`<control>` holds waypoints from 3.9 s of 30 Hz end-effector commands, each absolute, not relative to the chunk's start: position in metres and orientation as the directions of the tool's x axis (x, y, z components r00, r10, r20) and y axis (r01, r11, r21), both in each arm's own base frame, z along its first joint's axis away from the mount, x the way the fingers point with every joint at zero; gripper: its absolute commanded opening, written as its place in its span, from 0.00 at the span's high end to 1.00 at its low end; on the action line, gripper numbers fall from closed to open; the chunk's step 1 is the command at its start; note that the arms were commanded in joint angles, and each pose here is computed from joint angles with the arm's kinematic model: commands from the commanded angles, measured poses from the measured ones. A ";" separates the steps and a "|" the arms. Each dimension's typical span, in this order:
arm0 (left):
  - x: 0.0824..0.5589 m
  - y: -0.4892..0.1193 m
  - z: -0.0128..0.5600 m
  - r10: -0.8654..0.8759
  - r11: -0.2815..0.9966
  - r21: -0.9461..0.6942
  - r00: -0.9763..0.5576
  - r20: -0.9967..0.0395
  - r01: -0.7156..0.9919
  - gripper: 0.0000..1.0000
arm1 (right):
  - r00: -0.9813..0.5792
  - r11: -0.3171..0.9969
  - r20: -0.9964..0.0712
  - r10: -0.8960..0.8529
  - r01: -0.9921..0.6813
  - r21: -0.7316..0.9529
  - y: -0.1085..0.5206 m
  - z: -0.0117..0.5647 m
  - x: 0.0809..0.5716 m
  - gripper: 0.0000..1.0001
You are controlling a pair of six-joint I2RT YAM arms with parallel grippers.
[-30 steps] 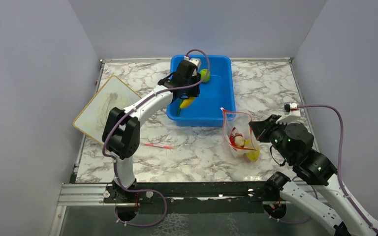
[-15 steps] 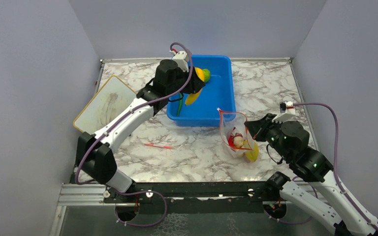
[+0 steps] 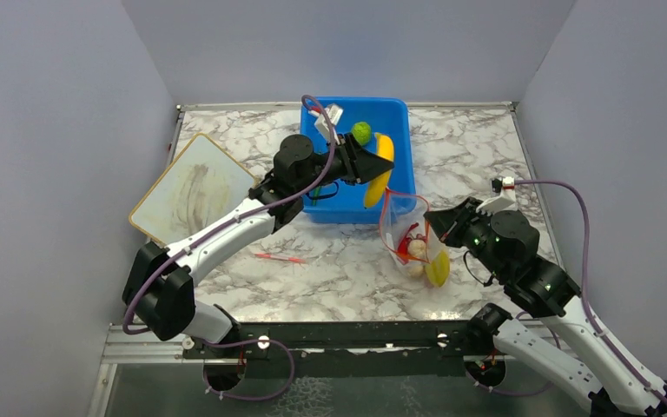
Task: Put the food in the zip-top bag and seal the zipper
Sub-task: Pick up the fake fruit from the bin, then place the fake fruit in the zipper food storage bag, then pick up the fake vegetable from the bin.
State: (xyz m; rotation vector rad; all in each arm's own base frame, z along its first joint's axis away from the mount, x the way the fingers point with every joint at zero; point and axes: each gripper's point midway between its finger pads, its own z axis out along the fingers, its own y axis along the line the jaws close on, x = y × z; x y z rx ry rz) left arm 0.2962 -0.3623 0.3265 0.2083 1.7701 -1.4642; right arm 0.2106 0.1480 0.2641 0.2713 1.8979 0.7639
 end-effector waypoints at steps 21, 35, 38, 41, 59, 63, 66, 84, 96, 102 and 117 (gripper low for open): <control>0.249 -0.410 0.333 -0.483 0.158 -0.834 -0.695 -0.532 0.529 0.84 | -0.452 0.702 -0.686 0.570 -0.166 0.693 0.157 0.268 0.207 0.99; 0.239 -0.441 0.283 -0.441 0.223 -0.847 -0.725 -0.530 0.483 0.81 | -0.446 0.698 -0.688 0.573 -0.174 0.694 0.155 0.271 0.205 0.99; 0.236 -0.442 0.277 -0.429 0.238 -0.838 -0.721 -0.545 0.491 0.82 | -0.432 0.707 -0.711 0.555 -0.205 0.677 0.156 0.274 0.206 0.99; 0.233 -0.441 0.275 -0.421 0.252 -0.822 -0.708 -0.568 0.510 0.84 | -0.405 0.738 -0.793 0.456 -0.325 0.591 0.160 0.282 0.200 0.99; 0.217 -0.441 0.236 -0.356 0.378 -0.796 -0.719 -0.597 0.473 0.59 | -0.415 0.780 -0.801 0.432 -0.273 0.563 0.141 0.256 0.189 0.99; 0.217 -0.430 0.242 -0.357 0.408 -0.775 -0.697 -0.622 0.483 0.50 | -0.401 0.789 -0.811 0.425 -0.276 0.549 0.140 0.260 0.192 0.99; 0.216 -0.425 0.247 -0.351 0.425 -0.759 -0.683 -0.641 0.494 0.41 | -0.396 0.793 -0.817 0.418 -0.280 0.541 0.141 0.262 0.194 0.99; 0.230 -0.367 0.230 -0.129 0.723 -0.458 -0.551 -0.825 0.516 0.34 | -0.380 0.816 -0.838 0.391 -0.278 0.507 0.134 0.265 0.192 0.99; 0.238 -0.377 0.224 -0.023 0.751 -0.371 -0.539 -0.842 0.546 0.24 | -0.395 0.825 -0.843 0.365 -0.283 0.490 0.134 0.263 0.191 0.99; 0.234 -0.372 0.259 -0.064 0.717 -0.391 -0.504 -0.861 0.577 0.27 | -0.365 0.836 -0.849 0.383 -0.255 0.487 0.125 0.270 0.191 0.99; 0.286 -0.329 0.266 0.046 0.845 -0.161 -0.369 -0.928 0.510 0.35 | -0.305 0.849 -0.866 0.396 -0.238 0.472 0.110 0.286 0.189 0.99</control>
